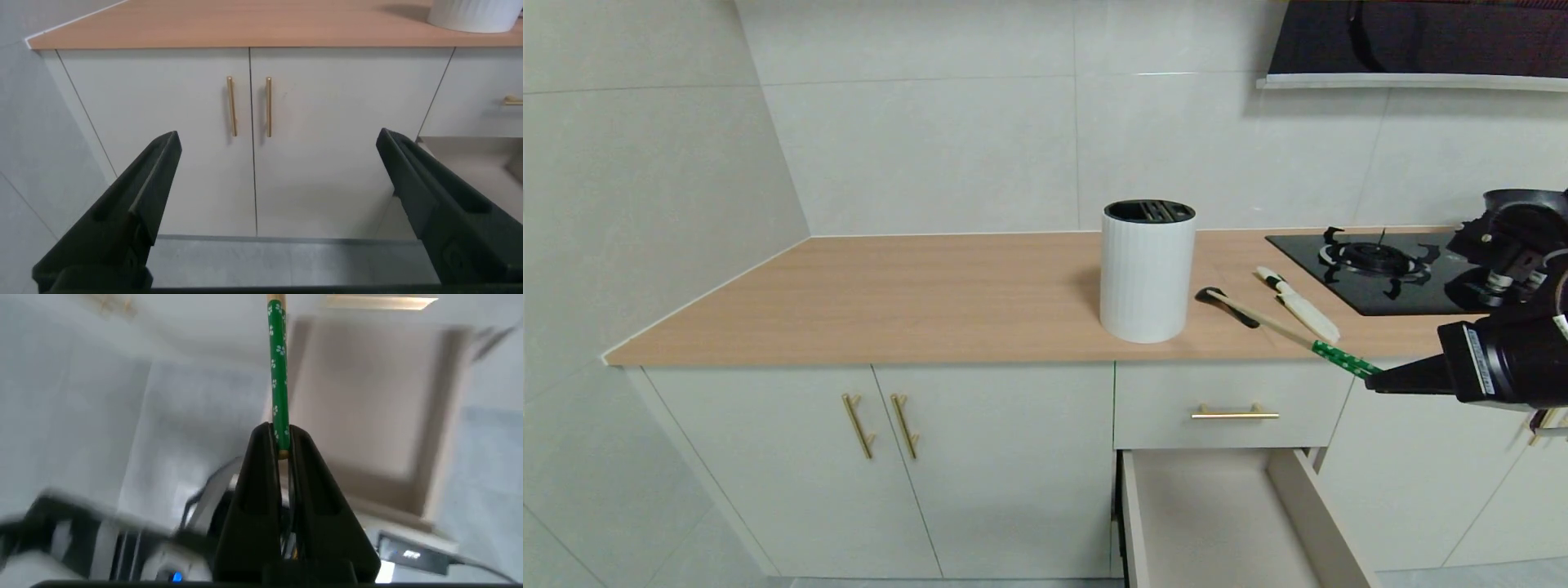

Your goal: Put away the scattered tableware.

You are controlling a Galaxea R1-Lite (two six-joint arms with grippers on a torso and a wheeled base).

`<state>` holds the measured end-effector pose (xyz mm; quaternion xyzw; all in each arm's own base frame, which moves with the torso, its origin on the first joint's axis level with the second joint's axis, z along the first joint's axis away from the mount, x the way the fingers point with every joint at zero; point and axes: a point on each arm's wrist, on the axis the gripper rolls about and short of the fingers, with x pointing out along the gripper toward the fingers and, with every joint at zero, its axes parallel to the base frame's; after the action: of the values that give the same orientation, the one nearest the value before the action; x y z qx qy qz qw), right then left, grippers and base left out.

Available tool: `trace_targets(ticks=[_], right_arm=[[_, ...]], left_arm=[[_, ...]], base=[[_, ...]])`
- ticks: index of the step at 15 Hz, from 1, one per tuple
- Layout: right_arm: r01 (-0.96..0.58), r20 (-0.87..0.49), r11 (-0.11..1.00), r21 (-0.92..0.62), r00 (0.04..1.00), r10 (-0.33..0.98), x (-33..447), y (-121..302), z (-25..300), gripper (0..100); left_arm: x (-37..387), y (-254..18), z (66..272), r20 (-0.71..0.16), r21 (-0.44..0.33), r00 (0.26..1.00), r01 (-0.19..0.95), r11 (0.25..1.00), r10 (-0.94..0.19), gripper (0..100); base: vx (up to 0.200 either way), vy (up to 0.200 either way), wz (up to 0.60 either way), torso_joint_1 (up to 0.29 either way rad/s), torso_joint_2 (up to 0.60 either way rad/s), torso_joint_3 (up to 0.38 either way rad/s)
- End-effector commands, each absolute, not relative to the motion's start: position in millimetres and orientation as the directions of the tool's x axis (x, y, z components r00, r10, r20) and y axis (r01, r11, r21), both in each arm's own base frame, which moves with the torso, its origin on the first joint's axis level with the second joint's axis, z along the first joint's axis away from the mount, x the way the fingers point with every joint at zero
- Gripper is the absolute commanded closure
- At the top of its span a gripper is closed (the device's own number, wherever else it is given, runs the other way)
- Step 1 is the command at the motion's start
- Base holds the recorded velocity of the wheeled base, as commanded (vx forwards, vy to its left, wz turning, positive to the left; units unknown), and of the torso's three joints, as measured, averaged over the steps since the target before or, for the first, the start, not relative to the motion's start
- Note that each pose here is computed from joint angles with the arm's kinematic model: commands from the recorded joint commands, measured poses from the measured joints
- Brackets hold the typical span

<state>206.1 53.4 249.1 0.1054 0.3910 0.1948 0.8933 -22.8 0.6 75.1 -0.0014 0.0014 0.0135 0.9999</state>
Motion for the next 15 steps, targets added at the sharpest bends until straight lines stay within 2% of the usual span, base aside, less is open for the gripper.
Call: trace_targets(ticks=[1,11,15], right_arm=[[-0.262,-0.684,0.904,0.338,0.592,0.427,211,54,240,100],[-0.309,-0.778,0.902,0.301,0.467,0.420,225,67,204,100],[-0.308,-0.790,0.902,0.302,0.449,0.418,228,69,199,100]], left_arm=[[-23,1,75,-0.003,-0.003,1.000,-0.028,1.000,0.028,0],[-23,1,75,-0.003,-0.003,1.000,-0.028,1.000,0.028,0],[-23,1,75,-0.003,-0.003,1.000,-0.028,1.000,0.028,0]], base=[[0.000,0.000,0.00,0.000,0.00,0.000],[0.000,0.000,0.00,-0.005,0.01,0.008],[0.000,0.000,0.00,-0.162,0.40,0.224]])
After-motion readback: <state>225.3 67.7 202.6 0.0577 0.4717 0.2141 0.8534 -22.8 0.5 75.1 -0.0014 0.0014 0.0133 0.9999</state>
